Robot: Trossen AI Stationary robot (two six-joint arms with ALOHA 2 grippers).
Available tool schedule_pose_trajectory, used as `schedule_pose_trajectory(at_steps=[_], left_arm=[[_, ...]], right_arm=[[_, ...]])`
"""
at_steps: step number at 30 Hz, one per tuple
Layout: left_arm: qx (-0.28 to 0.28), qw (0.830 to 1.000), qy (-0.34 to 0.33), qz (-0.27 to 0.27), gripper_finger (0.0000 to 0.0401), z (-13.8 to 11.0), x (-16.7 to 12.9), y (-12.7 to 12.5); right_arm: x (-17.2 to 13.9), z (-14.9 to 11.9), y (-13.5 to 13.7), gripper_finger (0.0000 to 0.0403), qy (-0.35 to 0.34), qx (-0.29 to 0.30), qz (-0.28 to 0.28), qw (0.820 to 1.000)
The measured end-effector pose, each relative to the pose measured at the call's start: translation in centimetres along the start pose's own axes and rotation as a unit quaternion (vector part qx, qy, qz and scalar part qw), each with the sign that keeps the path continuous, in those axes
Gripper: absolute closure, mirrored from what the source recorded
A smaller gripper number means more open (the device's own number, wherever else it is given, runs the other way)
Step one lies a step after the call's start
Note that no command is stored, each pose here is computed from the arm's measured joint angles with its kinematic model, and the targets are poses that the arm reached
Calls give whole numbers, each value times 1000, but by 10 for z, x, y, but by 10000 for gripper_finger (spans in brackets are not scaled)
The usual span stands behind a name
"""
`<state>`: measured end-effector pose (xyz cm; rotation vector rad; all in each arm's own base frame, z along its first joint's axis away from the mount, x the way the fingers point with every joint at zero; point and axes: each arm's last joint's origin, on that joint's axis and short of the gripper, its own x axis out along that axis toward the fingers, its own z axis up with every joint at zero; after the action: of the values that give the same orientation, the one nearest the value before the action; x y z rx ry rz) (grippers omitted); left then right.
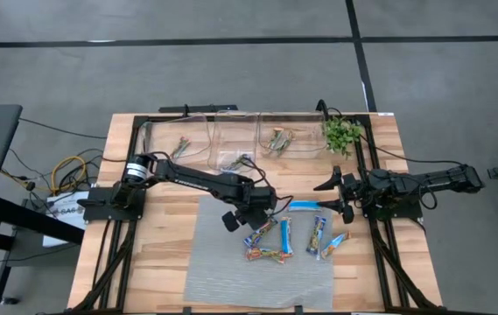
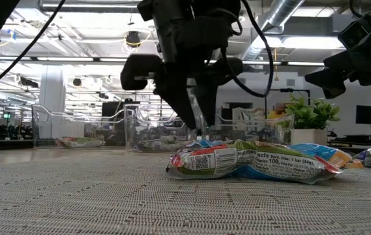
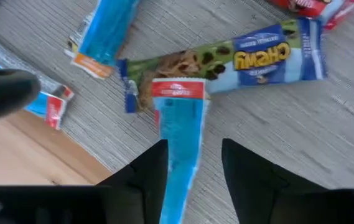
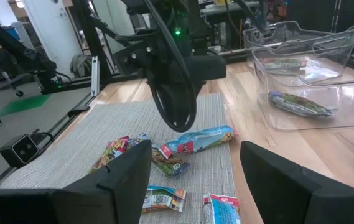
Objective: Pick and place Granola Bars by type
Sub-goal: Put the top left red granola bar into the left transparent bin
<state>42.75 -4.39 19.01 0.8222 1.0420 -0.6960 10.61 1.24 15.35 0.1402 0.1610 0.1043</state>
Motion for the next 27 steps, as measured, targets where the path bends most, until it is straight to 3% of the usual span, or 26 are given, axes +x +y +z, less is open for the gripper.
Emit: schedule_pose_trajectory(at_steps=[9, 15, 19, 27], left_arm=[[-14, 997, 43, 56, 207, -17, 29, -11], [-16, 997, 43, 54, 210, -17, 30, -12], [-26, 997, 42, 55, 253, -17, 30, -12], [-83, 995, 29, 45, 387, -17, 30, -13]], right_arm=[[0, 0, 0, 163, 0, 0, 0, 1000], [0, 0, 0, 163, 0, 0, 0, 1000], [0, 0, 0, 163, 0, 0, 0, 1000], [0, 0, 0, 163, 0, 0, 0, 1000]])
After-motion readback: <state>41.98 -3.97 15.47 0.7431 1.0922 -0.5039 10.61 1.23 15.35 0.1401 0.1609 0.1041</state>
